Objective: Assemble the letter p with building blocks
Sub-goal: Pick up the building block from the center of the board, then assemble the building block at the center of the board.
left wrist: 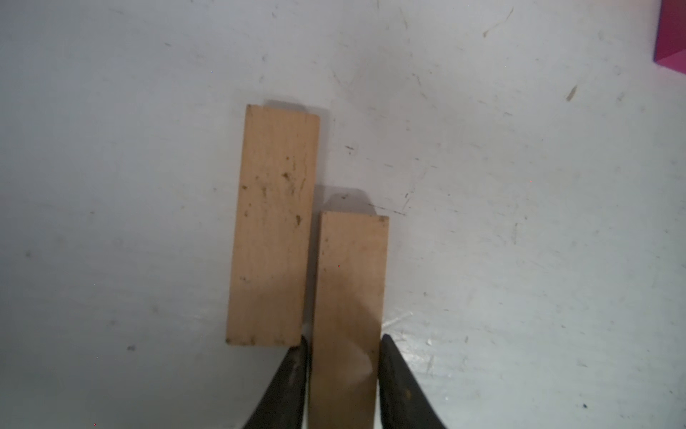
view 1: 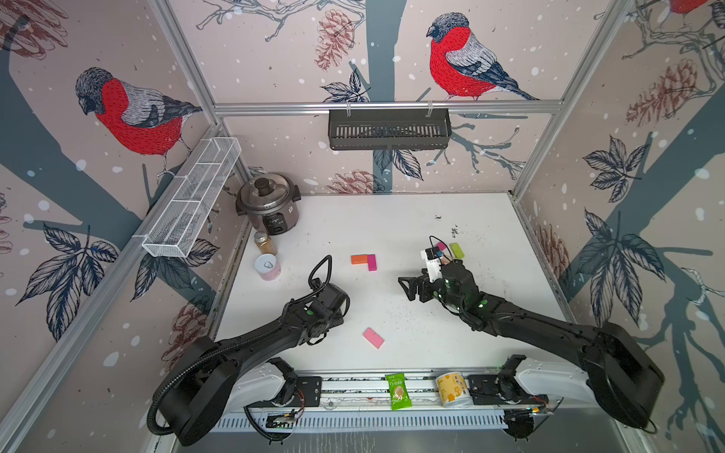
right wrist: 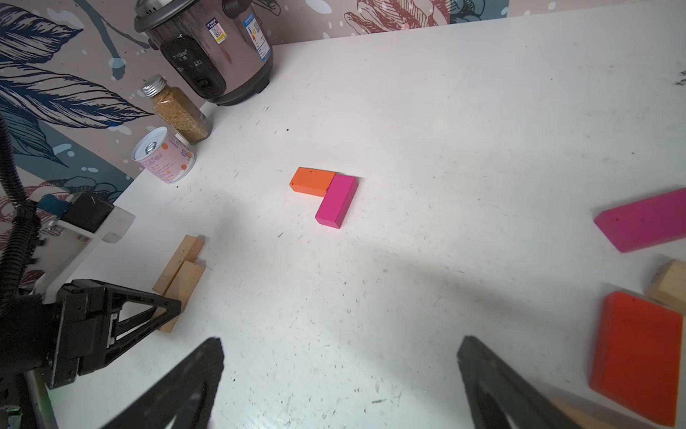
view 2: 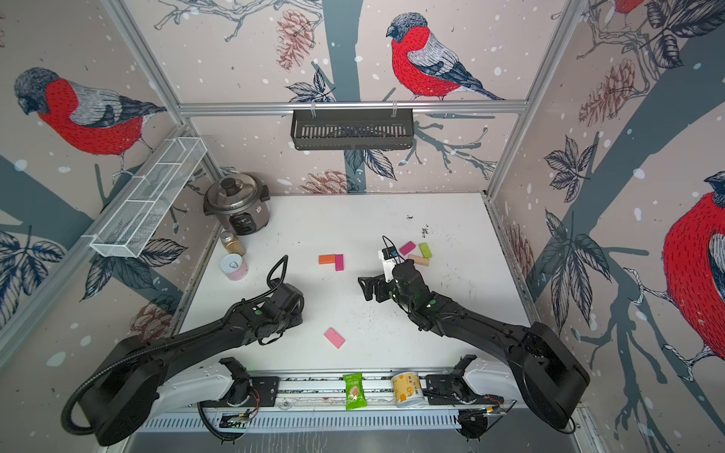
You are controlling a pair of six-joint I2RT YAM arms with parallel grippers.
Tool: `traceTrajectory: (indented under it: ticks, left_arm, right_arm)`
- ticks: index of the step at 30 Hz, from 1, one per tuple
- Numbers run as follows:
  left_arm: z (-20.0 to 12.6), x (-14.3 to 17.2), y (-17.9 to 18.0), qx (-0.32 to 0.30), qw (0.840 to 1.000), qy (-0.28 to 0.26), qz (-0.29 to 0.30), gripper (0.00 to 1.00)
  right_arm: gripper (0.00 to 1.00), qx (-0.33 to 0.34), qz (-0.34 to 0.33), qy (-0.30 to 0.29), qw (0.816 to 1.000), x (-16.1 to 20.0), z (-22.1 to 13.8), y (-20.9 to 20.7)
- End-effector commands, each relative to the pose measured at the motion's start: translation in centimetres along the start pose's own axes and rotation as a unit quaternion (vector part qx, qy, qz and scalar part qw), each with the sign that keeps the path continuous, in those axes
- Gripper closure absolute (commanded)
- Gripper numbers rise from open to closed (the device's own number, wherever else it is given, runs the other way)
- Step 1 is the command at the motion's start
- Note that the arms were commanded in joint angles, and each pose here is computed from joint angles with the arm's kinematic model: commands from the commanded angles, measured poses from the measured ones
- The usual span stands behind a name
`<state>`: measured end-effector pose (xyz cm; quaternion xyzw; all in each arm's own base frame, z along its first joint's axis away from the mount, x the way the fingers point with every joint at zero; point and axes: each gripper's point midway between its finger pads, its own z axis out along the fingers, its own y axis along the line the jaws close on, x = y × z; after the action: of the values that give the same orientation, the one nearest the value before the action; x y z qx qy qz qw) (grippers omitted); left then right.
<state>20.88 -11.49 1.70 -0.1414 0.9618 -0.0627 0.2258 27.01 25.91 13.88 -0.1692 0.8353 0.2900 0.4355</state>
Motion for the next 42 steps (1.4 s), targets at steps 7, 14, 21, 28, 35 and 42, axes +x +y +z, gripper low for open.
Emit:
traceTrajectory:
  ticks: [7, 14, 21, 28, 35, 42]
  left_arm:
    - [-0.7, 0.2, 1.2, -0.054, 0.999, -0.004, 0.004, 0.72]
    - [-1.5, -0.7, -0.5, -0.027, 1.0, -0.009, 0.012, 0.77]
    - [-4.0, -3.2, -4.4, 0.025, 0.999, -0.017, 0.046, 0.77]
    - [-3.9, -5.5, -7.8, 0.012, 0.996, -0.01, 0.092, 0.77]
    - [-0.5, -6.2, -10.1, 0.003, 0.991, 0.037, 0.125, 0.78]
    - [2.1, -6.9, -10.6, 0.003, 0.992, 0.061, 0.114, 0.78]
  right_arm:
    - [0.0, 0.013, 0.002, -0.01, 1.0, -0.4, 0.2, -0.4]
    - [0.0, 0.022, 0.0, -0.011, 1.0, -0.4, 0.2, -0.7]
    - [0.0, 0.012, -0.002, -0.02, 1.0, -0.5, 0.0, -0.5]
    - [0.0, -0.025, -0.006, -0.044, 0.999, -0.8, -0.6, 0.6]
    - [0.0, -0.017, -0.008, -0.044, 0.999, -0.7, -0.1, 0.3]
    - [0.0, -0.015, -0.012, -0.041, 0.999, -0.7, 0.4, 0.4]
